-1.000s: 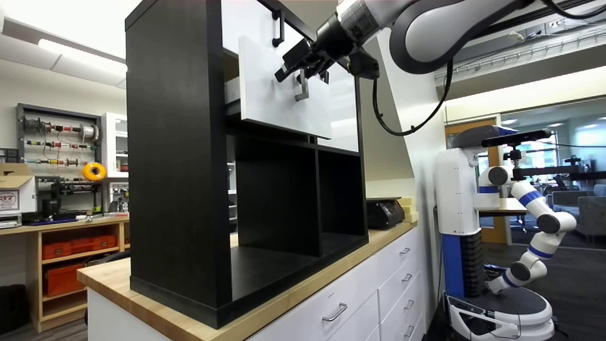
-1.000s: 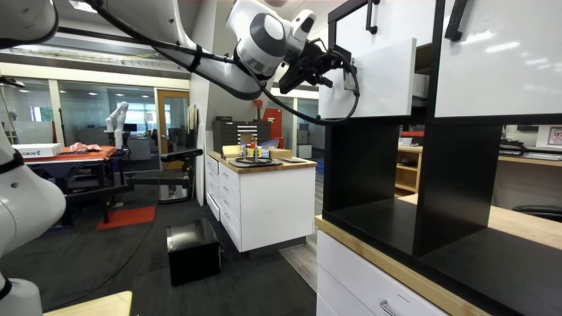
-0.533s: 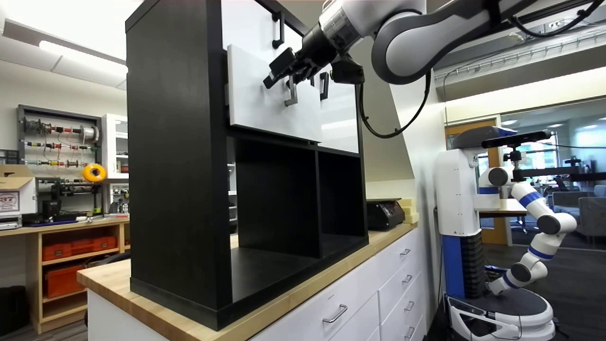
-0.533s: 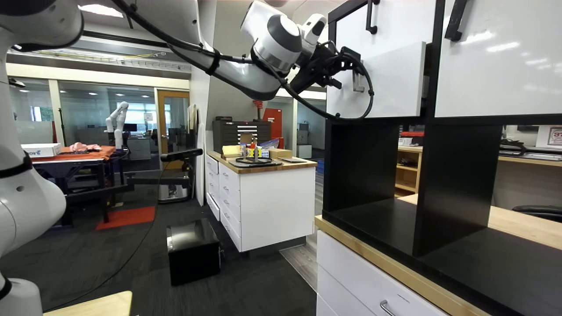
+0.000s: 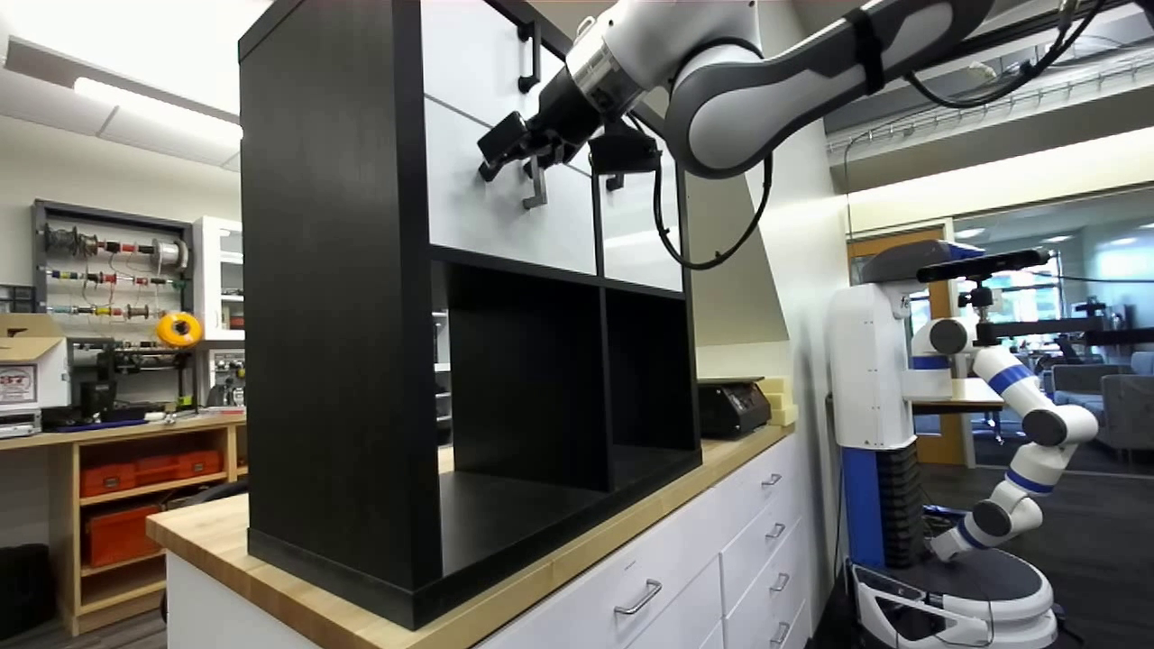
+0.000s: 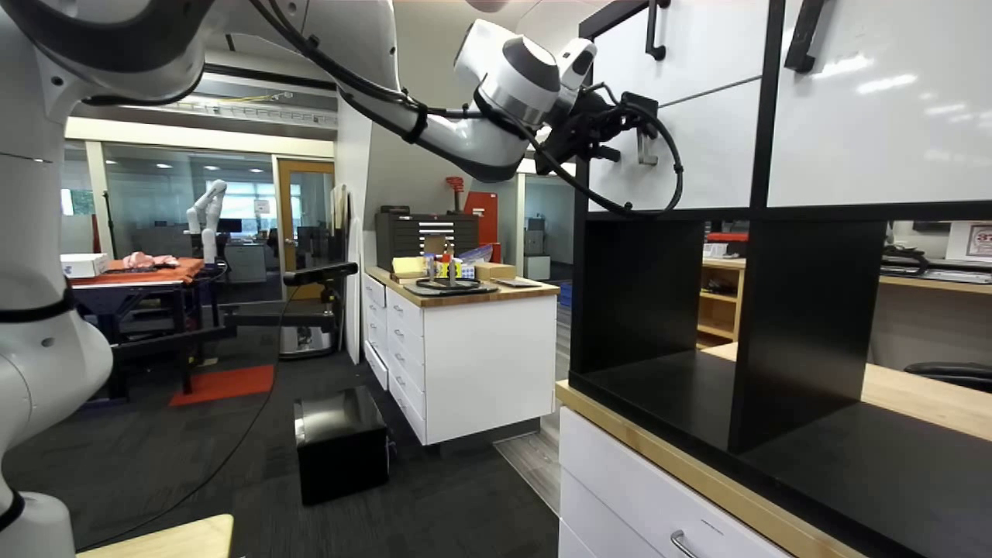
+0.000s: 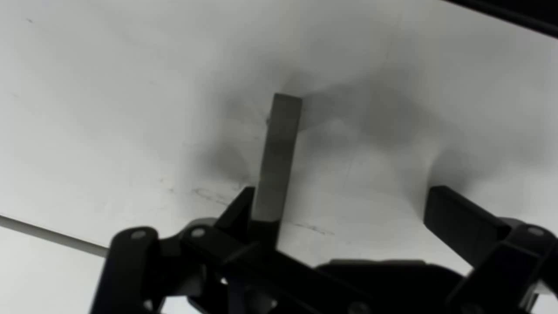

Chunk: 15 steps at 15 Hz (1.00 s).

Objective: Close the open drawer

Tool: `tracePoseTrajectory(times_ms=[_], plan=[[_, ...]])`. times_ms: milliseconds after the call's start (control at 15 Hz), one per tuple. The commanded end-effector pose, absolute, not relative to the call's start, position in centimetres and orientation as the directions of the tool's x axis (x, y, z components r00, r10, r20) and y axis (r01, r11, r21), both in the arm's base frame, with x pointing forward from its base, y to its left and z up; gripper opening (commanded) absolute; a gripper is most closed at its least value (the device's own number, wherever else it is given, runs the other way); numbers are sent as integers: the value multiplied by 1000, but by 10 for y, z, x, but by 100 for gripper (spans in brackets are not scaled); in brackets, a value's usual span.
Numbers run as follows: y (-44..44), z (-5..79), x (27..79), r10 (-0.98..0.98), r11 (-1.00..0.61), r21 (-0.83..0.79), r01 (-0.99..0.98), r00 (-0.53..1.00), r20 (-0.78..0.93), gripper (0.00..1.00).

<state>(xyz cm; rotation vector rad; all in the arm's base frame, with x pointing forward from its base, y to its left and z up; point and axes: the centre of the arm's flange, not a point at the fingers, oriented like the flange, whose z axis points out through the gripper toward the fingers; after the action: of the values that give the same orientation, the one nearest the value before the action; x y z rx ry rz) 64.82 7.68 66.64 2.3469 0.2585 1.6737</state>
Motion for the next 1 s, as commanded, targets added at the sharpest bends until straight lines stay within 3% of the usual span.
tracePoseTrajectory(times_ms=[0,933], plan=[[99,663,665,281,-955,296,-2,315,907,100],[131,674,557,92,-974,197,-113,599,796,100]])
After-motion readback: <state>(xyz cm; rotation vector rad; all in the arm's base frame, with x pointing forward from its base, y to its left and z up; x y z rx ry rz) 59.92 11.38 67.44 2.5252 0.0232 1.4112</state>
